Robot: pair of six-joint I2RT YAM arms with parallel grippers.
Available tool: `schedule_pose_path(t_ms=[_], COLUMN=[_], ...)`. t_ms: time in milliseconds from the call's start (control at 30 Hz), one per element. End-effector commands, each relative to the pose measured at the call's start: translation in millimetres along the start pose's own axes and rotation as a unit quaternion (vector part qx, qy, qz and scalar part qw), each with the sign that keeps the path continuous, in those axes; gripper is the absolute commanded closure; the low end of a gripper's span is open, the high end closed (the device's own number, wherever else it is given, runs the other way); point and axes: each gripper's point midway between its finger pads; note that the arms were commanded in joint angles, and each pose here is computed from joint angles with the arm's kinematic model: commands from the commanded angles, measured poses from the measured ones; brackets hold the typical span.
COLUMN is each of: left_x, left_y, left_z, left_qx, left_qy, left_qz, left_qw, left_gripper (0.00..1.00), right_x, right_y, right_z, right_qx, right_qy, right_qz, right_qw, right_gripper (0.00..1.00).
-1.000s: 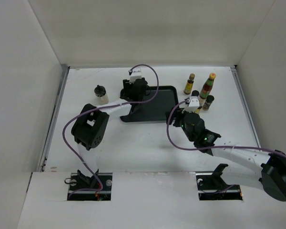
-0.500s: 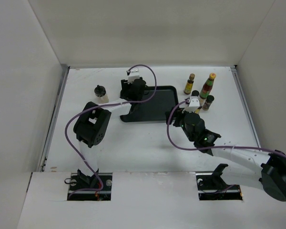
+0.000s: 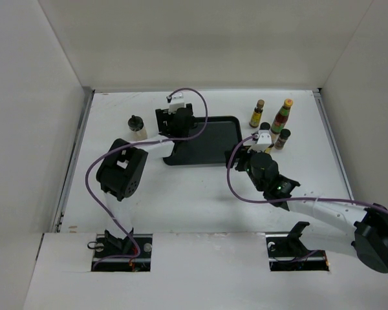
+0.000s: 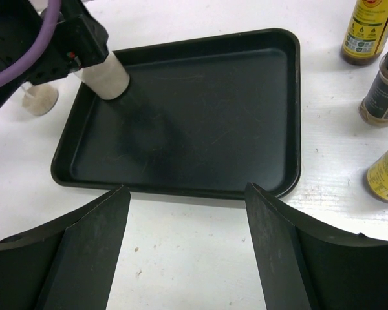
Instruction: Organize the condiment bottles
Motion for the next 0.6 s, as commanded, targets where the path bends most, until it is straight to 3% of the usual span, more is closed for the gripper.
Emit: schedule_pose_path(t_ms=[0,233,400,567], left_x=[29,76,64,43], left_y=[9,62,112,134], left_z=[-70,-99,-63,-34], left_qx=[0.054,0.098,0.104,0.097], left_qy=[-0.066,-0.068,-0.002,0.032], left_qz=[0.013,0.002,-0.049,-0.083], left_qw=[0.996,0.993,0.993,0.991], left_gripper=[0.07,0.09,0.09,0.1], right_x=[2,3,2,-1], right_y=[8,8,9,9], right_z=[-13,-15,-15,-10], right_qx=[-0.019,-0.02,-0.02,-0.016], right_qy=[-0.021,-0.022,-0.021,-0.014], right_qz=[-0.018,-0.019,-0.02,-0.017], right_qw=[0.999,0.999,0.999,1.0], right_gripper=[0.22,0.21,0.21,0.2])
Point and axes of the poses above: each gripper's point midway between its finger pads, its own x axis back along the fingers, its own y axis along the line the jaws close on, z = x × y, and after that the axes turned 6 degrees about -x, right-handed
